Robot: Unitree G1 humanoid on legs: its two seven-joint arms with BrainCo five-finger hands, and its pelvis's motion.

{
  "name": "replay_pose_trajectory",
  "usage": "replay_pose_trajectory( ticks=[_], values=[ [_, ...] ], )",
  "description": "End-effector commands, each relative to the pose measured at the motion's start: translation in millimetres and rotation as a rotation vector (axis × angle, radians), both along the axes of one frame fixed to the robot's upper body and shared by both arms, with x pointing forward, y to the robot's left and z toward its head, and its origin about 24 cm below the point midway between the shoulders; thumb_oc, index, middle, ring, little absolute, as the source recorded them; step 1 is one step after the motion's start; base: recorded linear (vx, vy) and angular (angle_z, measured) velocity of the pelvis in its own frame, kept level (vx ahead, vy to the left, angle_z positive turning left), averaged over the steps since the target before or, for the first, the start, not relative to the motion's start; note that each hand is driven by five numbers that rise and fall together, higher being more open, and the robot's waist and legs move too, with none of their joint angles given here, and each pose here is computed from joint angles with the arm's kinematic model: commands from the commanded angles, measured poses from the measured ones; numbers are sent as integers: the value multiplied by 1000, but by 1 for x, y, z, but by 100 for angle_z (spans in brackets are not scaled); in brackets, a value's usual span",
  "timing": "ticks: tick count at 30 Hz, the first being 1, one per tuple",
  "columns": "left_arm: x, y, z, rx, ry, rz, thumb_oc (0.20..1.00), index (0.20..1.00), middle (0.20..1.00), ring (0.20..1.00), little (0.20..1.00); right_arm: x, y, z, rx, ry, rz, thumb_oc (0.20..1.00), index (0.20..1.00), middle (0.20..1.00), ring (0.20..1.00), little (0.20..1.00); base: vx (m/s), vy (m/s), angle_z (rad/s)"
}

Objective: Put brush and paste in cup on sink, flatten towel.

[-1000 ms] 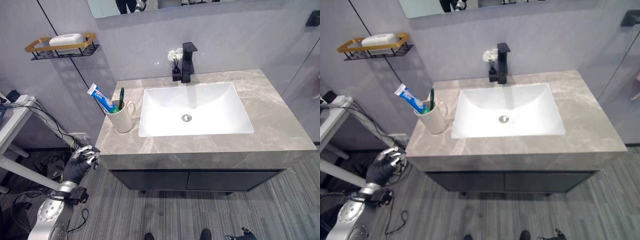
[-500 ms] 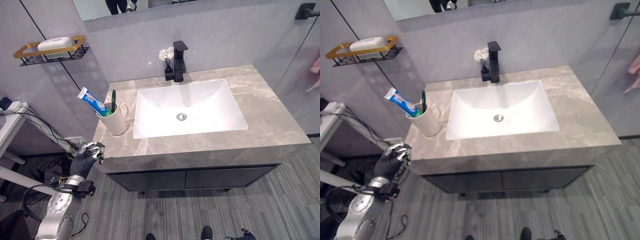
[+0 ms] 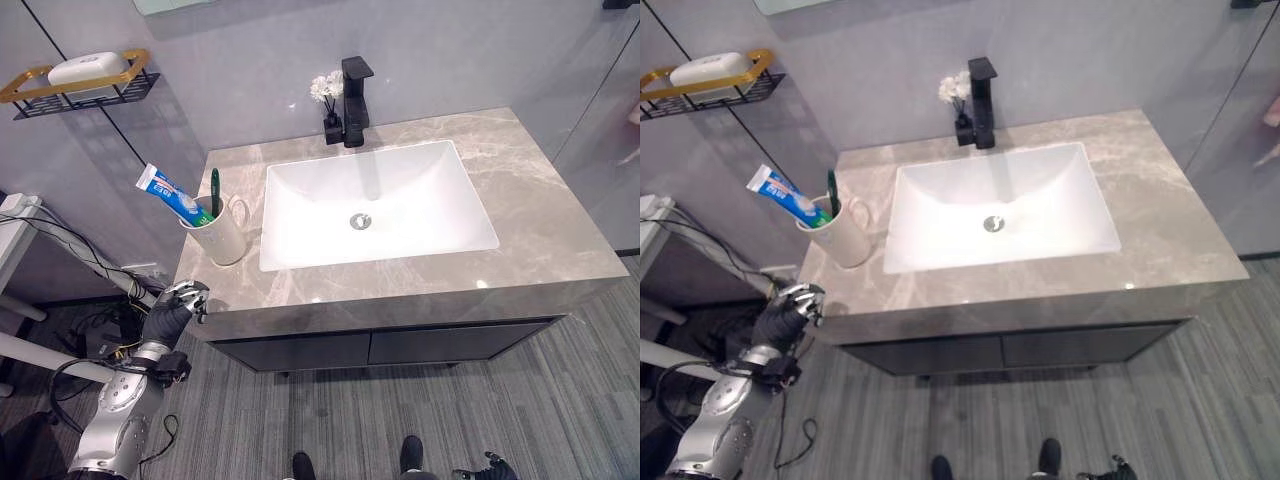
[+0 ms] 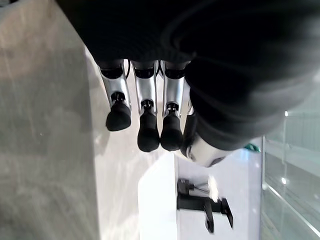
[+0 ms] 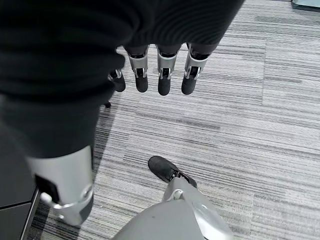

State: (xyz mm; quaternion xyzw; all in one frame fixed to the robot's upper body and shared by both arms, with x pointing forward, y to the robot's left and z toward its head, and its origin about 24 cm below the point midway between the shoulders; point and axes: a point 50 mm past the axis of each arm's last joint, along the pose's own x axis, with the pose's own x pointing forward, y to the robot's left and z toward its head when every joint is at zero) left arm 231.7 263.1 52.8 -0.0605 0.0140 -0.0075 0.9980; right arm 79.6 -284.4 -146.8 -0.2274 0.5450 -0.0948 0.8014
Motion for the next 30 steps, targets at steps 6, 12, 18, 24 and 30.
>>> replay_pose_trajectory(
  ticks=[6,12,18,24,30],
  values=[
    [25,19,36,49,-131,76,200,200,200,200,200,24,14,1,43,-59,18,1000,1000,1000,1000,1000,0,0,0],
    [36,21,40,86,-151,118,200,200,200,200,200,29,10,5,37,-111,11,1000,1000,1000,1000,1000,0,6,-5],
    [47,12,41,81,-159,115,200,200,200,200,200,34,11,6,34,-123,18,1000,1000,1000,1000,1000,12,1,-2],
    [57,7,48,100,-182,105,200,200,200,200,200,46,14,9,36,-156,38,1000,1000,1000,1000,1000,28,-10,6],
    [68,2,63,136,-230,108,200,200,200,200,200,67,20,16,43,-218,54,1000,1000,1000,1000,1000,35,-4,8]
  ],
)
